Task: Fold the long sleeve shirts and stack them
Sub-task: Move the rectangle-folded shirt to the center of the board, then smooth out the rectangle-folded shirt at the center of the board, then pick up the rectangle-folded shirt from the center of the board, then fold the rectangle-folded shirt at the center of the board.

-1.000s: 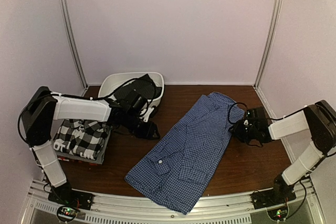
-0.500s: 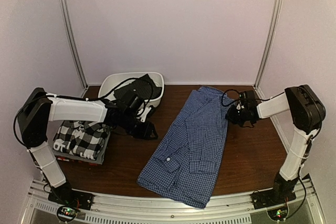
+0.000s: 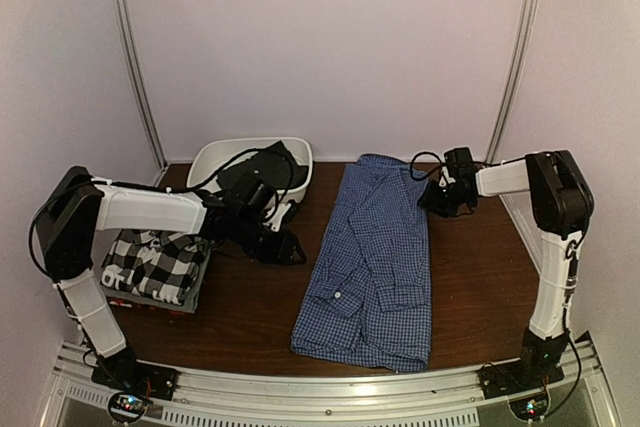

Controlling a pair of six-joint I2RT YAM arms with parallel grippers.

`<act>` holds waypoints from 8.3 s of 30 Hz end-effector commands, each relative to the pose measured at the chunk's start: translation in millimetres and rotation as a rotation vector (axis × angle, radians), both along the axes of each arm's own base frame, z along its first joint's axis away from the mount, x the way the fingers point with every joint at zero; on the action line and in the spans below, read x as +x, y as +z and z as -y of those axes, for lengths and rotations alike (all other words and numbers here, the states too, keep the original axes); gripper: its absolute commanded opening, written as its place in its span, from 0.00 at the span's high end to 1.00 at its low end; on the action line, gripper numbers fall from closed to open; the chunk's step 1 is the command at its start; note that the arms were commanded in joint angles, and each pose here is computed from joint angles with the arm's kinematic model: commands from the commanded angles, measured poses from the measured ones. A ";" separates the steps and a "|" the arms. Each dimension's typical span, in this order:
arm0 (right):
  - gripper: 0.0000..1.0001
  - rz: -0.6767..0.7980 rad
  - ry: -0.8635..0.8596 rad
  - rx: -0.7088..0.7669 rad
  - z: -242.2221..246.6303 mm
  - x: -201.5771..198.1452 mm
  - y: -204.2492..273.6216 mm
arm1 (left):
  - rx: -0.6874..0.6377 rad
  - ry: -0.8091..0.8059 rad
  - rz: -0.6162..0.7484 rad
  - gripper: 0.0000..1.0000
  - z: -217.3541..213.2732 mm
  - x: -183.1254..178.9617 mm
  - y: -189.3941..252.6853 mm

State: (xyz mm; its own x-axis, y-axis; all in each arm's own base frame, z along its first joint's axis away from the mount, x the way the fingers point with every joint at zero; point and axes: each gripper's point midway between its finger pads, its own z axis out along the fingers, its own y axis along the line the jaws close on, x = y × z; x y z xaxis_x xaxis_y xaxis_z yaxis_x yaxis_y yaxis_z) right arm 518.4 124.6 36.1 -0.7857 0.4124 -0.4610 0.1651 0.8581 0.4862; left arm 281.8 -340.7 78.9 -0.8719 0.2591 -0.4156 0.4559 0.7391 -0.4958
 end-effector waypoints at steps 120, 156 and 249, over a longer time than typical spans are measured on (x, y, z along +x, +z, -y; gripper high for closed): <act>0.61 -0.101 0.122 0.309 -66.9 -326.5 -16.1 | -0.119 -0.171 -0.312 0.70 35.3 -54.8 -54.0; 1.00 0.007 0.140 0.438 -79.0 -306.3 46.1 | -0.509 -0.146 -0.415 1.00 59.0 -58.7 52.2; 0.98 0.159 0.138 0.257 -81.1 -218.6 88.2 | -0.452 -0.061 -0.272 1.00 70.3 9.5 58.5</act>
